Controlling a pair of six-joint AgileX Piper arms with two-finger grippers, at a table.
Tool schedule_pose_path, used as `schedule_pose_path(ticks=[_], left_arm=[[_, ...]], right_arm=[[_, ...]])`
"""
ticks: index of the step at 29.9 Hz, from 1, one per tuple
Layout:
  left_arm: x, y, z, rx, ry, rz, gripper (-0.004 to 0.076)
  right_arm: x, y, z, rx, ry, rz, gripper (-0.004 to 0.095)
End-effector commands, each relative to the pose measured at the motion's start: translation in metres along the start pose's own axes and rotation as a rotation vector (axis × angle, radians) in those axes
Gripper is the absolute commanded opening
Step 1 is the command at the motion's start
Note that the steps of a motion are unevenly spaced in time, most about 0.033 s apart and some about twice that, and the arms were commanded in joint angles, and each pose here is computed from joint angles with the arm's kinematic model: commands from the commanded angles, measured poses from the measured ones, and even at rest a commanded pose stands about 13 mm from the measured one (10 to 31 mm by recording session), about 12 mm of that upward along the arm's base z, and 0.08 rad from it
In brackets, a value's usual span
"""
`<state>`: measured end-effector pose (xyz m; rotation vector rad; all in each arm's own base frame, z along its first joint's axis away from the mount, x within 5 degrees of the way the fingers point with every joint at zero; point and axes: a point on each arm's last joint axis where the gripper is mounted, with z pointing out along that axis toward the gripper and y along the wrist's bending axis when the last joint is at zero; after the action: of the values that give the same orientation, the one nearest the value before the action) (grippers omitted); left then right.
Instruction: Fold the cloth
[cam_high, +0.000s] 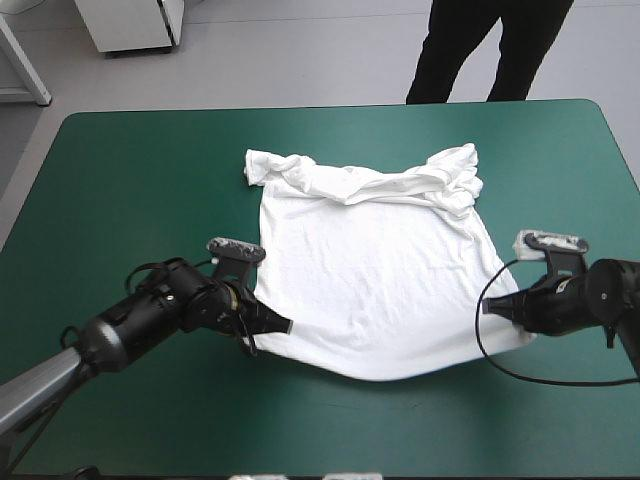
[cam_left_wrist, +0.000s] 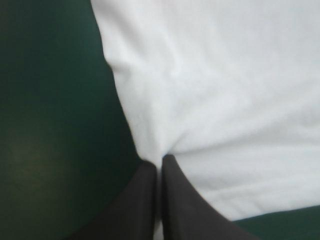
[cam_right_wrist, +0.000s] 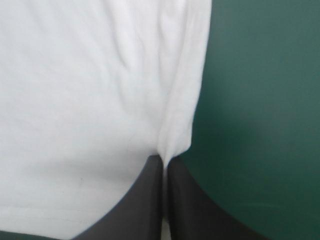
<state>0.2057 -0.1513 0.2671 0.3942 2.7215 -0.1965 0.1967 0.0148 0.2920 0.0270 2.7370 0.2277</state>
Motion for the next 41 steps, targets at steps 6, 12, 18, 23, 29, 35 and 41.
schedule_pose_path(ticks=[6,12,18,23,29,35,41], left_arm=[[-0.049,0.006,-0.145,0.008,-0.567,0.061,-0.001],[-0.069,0.011,-0.221,-0.015,-0.87,0.077,-0.001],[-0.077,0.01,-0.292,0.039,-1.205,0.102,-0.001],[-0.073,0.01,-0.339,0.075,-1.439,0.154,-0.001],[-0.062,0.013,-0.384,0.113,-1.658,0.177,-0.001],[-0.051,0.016,-0.412,0.153,-1.787,0.169,-0.001],[-0.047,0.018,-0.42,0.16,-1.822,0.165,-0.001]], right_arm=[[-0.036,0.025,-0.138,-0.037,-0.503,-0.09,-0.0017],[-0.048,0.035,-0.207,-0.029,-0.788,-0.169,-0.0017],[-0.05,0.043,-0.259,-0.022,-1.009,-0.211,-0.0017],[-0.053,0.049,-0.298,-0.021,-1.219,-0.256,-0.0017],[-0.056,0.058,-0.336,-0.042,-1.413,-0.301,-0.0016],[-0.048,0.065,-0.376,-0.066,-1.588,-0.329,-0.0016],[-0.045,0.067,-0.388,-0.075,-1.625,-0.339,-0.0016]])
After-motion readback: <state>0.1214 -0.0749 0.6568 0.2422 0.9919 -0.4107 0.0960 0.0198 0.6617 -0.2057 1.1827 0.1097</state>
